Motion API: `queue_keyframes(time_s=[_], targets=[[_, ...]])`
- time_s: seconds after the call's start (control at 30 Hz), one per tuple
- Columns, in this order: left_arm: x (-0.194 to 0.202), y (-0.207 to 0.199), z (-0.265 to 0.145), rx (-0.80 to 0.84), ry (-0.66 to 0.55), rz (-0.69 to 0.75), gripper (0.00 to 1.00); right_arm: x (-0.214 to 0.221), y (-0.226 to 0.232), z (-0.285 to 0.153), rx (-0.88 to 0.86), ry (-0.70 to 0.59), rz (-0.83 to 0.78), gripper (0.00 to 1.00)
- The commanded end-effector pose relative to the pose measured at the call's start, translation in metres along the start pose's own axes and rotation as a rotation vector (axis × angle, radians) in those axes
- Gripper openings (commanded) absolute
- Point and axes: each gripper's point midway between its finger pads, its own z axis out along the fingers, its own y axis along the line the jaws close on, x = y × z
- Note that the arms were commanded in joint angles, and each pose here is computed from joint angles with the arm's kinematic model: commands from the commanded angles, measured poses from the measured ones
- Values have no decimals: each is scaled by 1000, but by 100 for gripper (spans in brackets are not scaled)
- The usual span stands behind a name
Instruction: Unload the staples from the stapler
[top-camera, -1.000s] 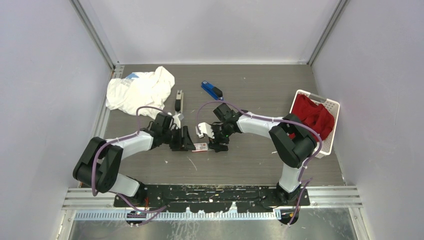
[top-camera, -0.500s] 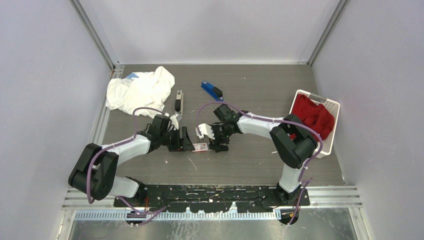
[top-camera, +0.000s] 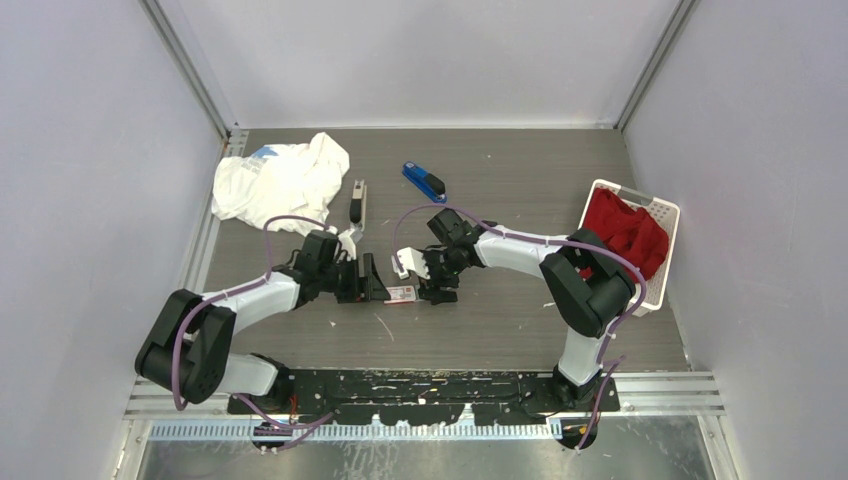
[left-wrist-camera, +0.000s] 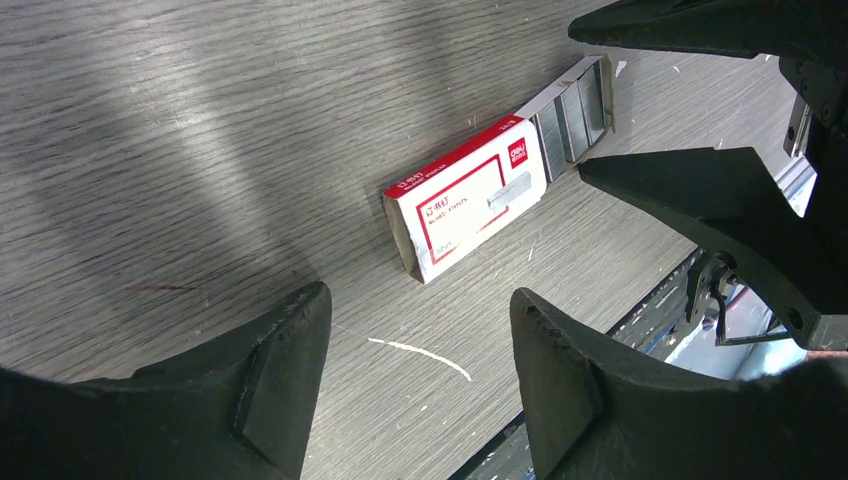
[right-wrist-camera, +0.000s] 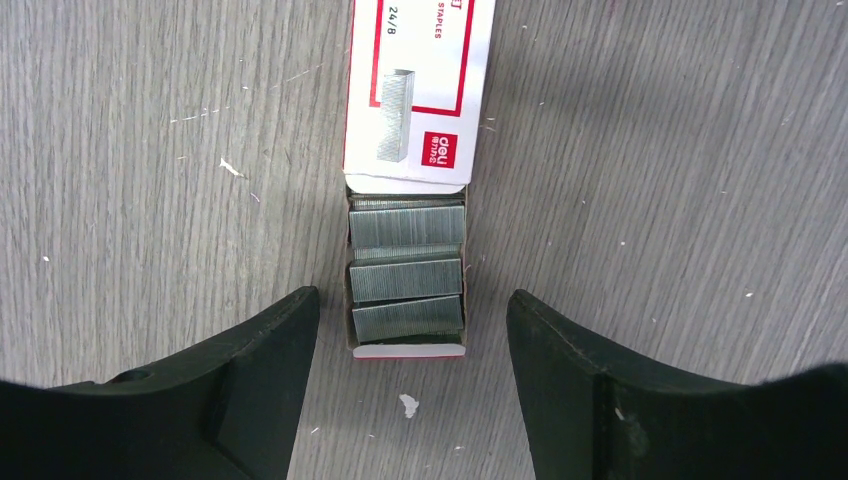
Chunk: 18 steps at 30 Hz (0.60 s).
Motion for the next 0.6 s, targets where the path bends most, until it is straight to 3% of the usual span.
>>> queue_keyframes(time_s=[0.0,0.57], targets=[[5,13,2,-37,0,-1,67,10,1,-8,17,45,-25,73],[7,12,5,-21,12,-8,66,13,0,-8,20,55,-28,73]])
